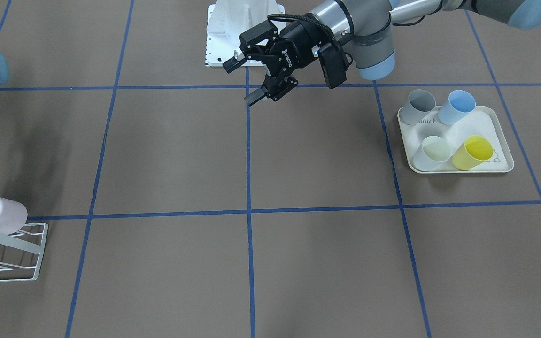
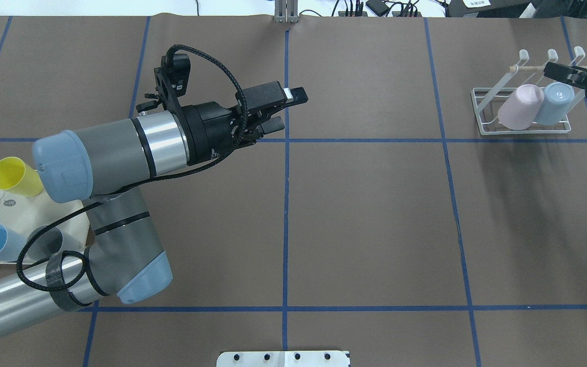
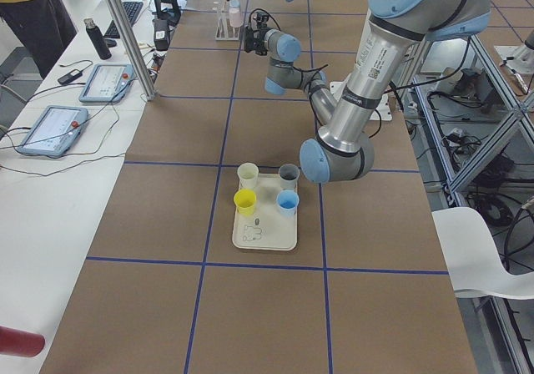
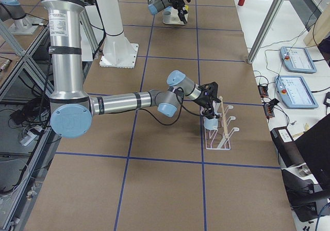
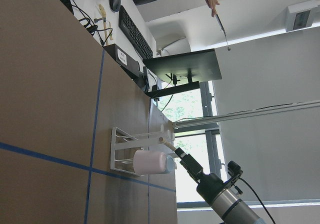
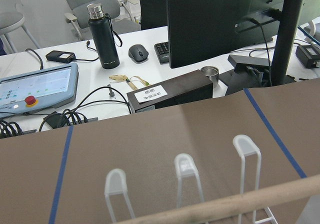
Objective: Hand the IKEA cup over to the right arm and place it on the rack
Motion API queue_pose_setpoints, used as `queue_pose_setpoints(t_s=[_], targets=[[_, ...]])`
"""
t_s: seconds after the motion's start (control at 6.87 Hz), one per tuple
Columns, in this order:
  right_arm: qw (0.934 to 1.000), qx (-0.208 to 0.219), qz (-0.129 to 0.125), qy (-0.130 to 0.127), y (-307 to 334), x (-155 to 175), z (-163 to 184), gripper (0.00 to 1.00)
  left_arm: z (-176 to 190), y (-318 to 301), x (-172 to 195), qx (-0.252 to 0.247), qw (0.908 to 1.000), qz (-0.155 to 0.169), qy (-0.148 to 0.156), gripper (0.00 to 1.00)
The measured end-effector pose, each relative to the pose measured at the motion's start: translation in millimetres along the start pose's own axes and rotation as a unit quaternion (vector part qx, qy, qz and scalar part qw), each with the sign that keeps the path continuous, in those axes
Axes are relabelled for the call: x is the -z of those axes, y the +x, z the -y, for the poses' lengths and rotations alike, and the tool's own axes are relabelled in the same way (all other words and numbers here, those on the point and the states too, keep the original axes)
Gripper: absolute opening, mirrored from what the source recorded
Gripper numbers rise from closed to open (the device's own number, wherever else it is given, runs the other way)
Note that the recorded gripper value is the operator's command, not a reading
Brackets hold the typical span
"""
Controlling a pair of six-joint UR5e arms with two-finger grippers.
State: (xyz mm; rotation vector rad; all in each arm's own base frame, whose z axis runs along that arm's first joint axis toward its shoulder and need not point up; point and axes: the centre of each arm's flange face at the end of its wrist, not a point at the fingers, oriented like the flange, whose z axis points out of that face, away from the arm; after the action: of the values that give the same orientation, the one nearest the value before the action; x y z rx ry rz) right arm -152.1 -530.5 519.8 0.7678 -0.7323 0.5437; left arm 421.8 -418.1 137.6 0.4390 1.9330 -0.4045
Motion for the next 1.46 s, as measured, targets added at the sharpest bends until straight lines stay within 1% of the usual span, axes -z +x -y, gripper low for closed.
queue_pose_setpoints(t_s=[0.15,0.29,0.44,0.58,0.73,0.87,1.02,1.17,1.31,1.46], targets=[[1.0000,0.000,0.004,0.000,-3.7,1.8,0.8,1.00,15.1,-15.3,12.1,-0.059,0.9974,0.040,0.013,1.00],[0.9999,0.000,0.013,-0.004,-9.2,5.9,1.9,1.00,30.0,-28.3,32.8,-0.135,0.9847,0.107,0.026,1.00],[0.9995,0.000,0.028,-0.014,-16.3,11.8,1.8,1.00,42.6,-39.1,60.9,-0.216,0.9595,0.178,0.029,1.00],[0.9985,0.000,0.044,-0.031,-22.6,18.6,0.4,1.00,60.6,-60.3,95.4,-0.295,0.9250,0.238,0.023,1.00],[0.9969,0.000,0.060,-0.050,-28.0,24.9,-1.8,1.00,79.0,-93.4,134.1,-0.361,0.8854,0.293,0.007,1.00],[0.9947,0.001,0.076,-0.069,-33.7,30.1,-3.9,1.00,94.2,-129.9,174.0,-0.409,0.8454,0.343,-0.019,1.00],[0.9921,0.002,0.090,-0.088,-39.0,33.7,-6.3,1.00,115.3,-159.1,212.2,-0.434,0.8164,0.376,-0.057,1.00],[0.9891,0.004,0.103,-0.105,-44.0,36.1,-8.7,1.00,146.5,-183.2,251.4,-0.436,0.8034,0.390,-0.112,1.00],[0.9857,0.005,0.116,-0.122,-49.1,38.9,-10.4,1.00,181.7,-205.1,292.2,-0.426,0.8003,0.388,-0.166,1.00],[0.9816,0.007,0.132,-0.138,-55.6,45.6,-11.3,1.00,211.3,-226.4,328.4,-0.411,0.8008,0.390,-0.196,1.00]])
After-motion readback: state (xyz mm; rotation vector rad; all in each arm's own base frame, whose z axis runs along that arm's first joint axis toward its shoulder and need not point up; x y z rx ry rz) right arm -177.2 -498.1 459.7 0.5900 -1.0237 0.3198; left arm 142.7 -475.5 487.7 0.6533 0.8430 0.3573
